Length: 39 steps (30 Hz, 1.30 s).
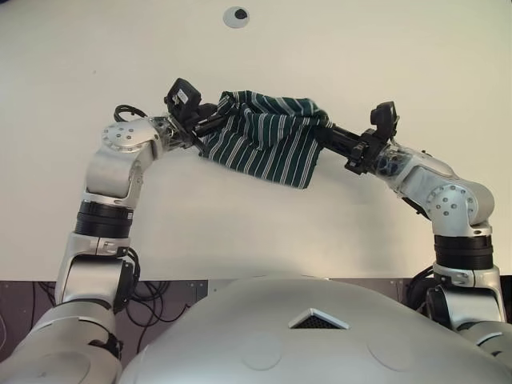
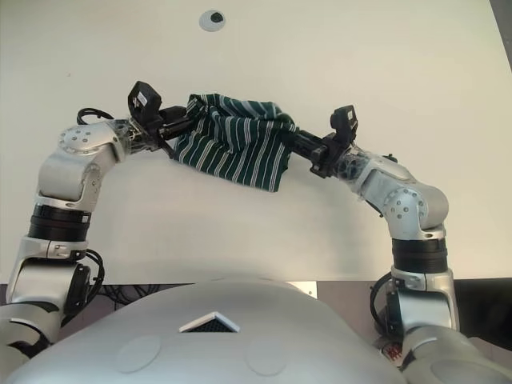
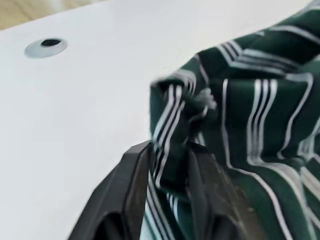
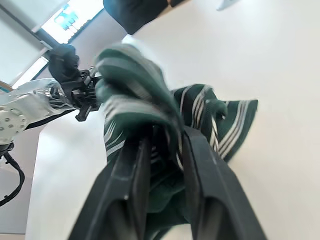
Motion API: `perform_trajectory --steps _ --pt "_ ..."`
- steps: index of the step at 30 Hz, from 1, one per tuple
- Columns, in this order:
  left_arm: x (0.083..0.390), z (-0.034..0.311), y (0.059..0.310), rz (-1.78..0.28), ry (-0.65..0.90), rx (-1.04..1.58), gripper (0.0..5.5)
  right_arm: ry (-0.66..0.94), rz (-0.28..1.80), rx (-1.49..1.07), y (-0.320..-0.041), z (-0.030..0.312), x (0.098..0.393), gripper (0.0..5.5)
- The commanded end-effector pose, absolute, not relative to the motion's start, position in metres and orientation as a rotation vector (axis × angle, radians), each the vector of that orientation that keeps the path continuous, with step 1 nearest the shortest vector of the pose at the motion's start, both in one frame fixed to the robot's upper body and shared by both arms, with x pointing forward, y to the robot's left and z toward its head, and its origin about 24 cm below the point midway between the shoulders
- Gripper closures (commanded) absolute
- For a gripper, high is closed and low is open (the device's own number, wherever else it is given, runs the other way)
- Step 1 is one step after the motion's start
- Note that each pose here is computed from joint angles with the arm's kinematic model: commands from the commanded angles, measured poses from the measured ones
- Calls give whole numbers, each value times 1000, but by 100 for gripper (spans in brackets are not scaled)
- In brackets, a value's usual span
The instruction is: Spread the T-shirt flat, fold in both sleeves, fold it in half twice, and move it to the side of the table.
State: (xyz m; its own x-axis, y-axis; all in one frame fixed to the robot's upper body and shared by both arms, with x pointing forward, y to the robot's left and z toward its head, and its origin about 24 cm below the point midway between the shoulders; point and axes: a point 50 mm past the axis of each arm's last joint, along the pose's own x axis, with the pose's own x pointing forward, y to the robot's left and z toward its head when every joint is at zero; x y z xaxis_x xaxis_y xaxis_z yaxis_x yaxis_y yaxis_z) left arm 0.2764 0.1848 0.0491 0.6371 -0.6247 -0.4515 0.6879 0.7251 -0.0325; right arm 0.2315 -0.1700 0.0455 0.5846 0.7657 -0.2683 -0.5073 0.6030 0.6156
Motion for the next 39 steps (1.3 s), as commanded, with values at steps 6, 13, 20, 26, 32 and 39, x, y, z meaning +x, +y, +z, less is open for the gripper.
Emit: perform_trajectory --steps 6,13,20,26,32,39 --pt "295 60 194 -586 380 70 380 655 651 576 -184 24 228 362" --pt "300 63 211 -475 296 86 380 561 501 592 -214 32 222 362" --pt "283 73 177 -750 153 131 404 82 631 190 -172 88 224 428" --pt "284 48 155 -828 294 242 498 180 932 -57 -95 43 207 532" --pt "286 29 139 -887 411 288 547 339 966 -157 -80 8 205 550" --pt "303 15 162 -723 459 435 547 595 957 -282 -104 -26 182 550"
